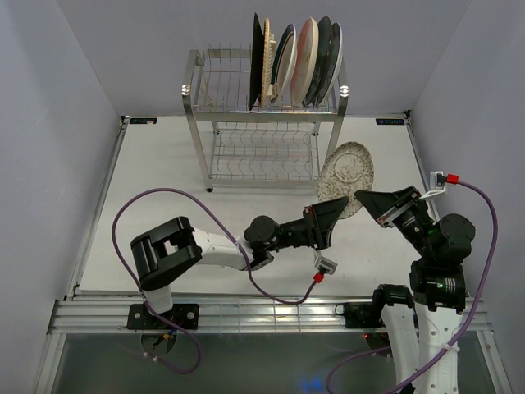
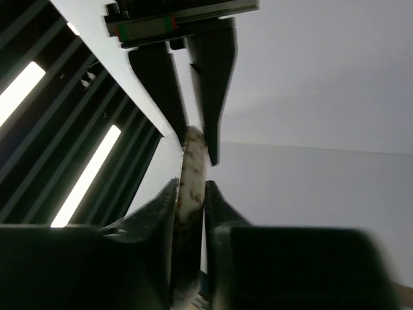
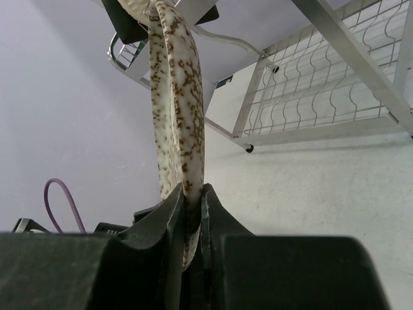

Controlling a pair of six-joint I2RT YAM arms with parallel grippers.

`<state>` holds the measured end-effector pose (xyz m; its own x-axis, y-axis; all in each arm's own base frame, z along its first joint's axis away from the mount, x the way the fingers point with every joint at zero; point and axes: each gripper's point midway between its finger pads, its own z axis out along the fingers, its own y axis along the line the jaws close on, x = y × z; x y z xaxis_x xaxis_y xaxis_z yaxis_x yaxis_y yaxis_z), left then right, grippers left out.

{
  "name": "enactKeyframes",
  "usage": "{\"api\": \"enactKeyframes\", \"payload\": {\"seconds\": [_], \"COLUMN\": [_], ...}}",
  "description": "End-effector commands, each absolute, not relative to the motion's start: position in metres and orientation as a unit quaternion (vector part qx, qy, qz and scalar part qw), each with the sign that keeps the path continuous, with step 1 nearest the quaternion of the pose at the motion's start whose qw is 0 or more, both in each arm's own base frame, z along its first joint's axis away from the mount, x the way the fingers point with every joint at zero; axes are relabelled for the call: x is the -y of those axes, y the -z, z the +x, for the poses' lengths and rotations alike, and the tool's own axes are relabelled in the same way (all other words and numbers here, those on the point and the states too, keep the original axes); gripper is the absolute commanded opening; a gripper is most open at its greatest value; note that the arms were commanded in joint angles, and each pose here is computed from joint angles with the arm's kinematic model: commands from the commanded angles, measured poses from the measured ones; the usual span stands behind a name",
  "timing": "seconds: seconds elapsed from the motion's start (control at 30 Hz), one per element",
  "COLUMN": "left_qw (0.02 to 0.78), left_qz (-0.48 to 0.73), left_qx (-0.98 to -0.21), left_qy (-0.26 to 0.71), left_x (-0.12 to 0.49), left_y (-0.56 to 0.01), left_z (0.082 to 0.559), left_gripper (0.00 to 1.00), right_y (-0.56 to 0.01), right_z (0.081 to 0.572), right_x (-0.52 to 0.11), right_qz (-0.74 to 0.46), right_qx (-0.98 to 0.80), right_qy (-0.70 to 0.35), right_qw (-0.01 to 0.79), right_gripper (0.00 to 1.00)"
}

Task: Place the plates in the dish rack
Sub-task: Insert the plate into the dish rack.

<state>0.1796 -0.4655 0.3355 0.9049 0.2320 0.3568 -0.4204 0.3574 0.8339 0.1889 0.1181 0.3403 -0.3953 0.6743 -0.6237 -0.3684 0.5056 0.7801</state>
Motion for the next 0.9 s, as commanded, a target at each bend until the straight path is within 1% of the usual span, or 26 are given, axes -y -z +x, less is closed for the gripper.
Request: {"api": "enactKeyframes", "payload": {"seconds": [0.0, 0.03, 0.07, 0.27, 0.3, 0.37, 0.4, 0.47, 0.5, 0.57, 0.6, 0.63, 0.67, 0.7, 0.73, 0.77, 0.8, 0.83, 0.87], "left_qw": [0.839, 0.84, 0.842, 0.843, 0.848, 0.854, 0.863, 0.87, 0.874, 0.885, 0.892, 0.899, 0.9, 0.903, 0.902, 0.906, 0.907, 0.904, 0.909], "left_qz": [0.487, 0.486, 0.484, 0.487, 0.477, 0.462, 0.445, 0.431, 0.423, 0.405, 0.398, 0.384, 0.385, 0.382, 0.385, 0.373, 0.373, 0.375, 0.364], "left_qx": [0.098, 0.097, 0.092, 0.063, 0.063, 0.064, 0.063, 0.059, 0.048, 0.03, 0.01, 0.002, -0.008, -0.02, -0.035, -0.04, -0.045, -0.062, -0.065], "left_qy": [-0.222, -0.22, -0.219, -0.219, -0.221, -0.228, -0.232, -0.232, -0.233, -0.227, -0.214, -0.21, -0.205, -0.194, -0.194, -0.193, -0.191, -0.194, -0.193], "left_x": [0.458, 0.458, 0.457, 0.454, 0.45, 0.444, 0.438, 0.431, 0.426, 0.413, 0.405, 0.393, 0.389, 0.383, 0.377, 0.364, 0.359, 0.351, 0.337], "left_y": [-0.369, -0.369, -0.37, -0.377, -0.381, -0.388, -0.395, -0.403, -0.407, -0.423, -0.426, -0.438, -0.44, -0.443, -0.44, -0.451, -0.452, -0.447, -0.457], "left_z": [0.173, 0.173, 0.173, 0.18, 0.179, 0.177, 0.174, 0.171, 0.172, 0.17, 0.173, 0.171, 0.172, 0.173, 0.175, 0.173, 0.172, 0.176, 0.172], "left_gripper": [0.15, 0.05, 0.0, 0.0, 0.0, 0.0, 0.0, 0.0, 0.0, 0.0, 0.0, 0.0, 0.0, 0.0, 0.0, 0.0, 0.0, 0.0, 0.0], "right_y": [-0.361, -0.361, -0.36, -0.359, -0.359, -0.356, -0.356, -0.353, -0.353, -0.354, -0.354, -0.355, -0.358, -0.36, -0.361, -0.363, -0.368, -0.369, -0.371], "right_z": [0.18, 0.18, 0.18, 0.178, 0.178, 0.18, 0.18, 0.181, 0.181, 0.18, 0.18, 0.179, 0.178, 0.177, 0.176, 0.177, 0.176, 0.174, 0.175], "right_x": [-0.123, -0.123, -0.123, -0.123, -0.123, -0.122, -0.122, -0.122, -0.121, -0.121, -0.12, -0.12, -0.118, -0.117, -0.116, -0.112, -0.11, -0.108, -0.105], "right_qz": [0.076, 0.075, 0.075, 0.071, 0.071, 0.072, 0.071, 0.071, 0.071, 0.07, 0.07, 0.07, 0.071, 0.072, 0.073, 0.078, 0.079, 0.08, 0.087], "right_qx": [-0.657, -0.656, -0.656, -0.654, -0.654, -0.654, -0.654, -0.655, -0.655, -0.654, -0.653, -0.651, -0.648, -0.645, -0.643, -0.641, -0.637, -0.637, -0.634], "right_qy": [-0.495, -0.494, -0.494, -0.493, -0.494, -0.492, -0.491, -0.489, -0.488, -0.486, -0.484, -0.482, -0.477, -0.474, -0.471, -0.46, -0.454, -0.449, -0.443], "right_qw": [0.564, 0.565, 0.566, 0.57, 0.569, 0.57, 0.571, 0.571, 0.572, 0.576, 0.579, 0.582, 0.589, 0.595, 0.599, 0.609, 0.617, 0.622, 0.628], "right_gripper": [0.08, 0.08, 0.08, 0.08, 0.09, 0.2, 0.3, 0.38, 0.43, 0.5, 0.58, 0.63, 0.64, 0.69, 0.7, 0.71, 0.74, 0.74, 0.74]}}
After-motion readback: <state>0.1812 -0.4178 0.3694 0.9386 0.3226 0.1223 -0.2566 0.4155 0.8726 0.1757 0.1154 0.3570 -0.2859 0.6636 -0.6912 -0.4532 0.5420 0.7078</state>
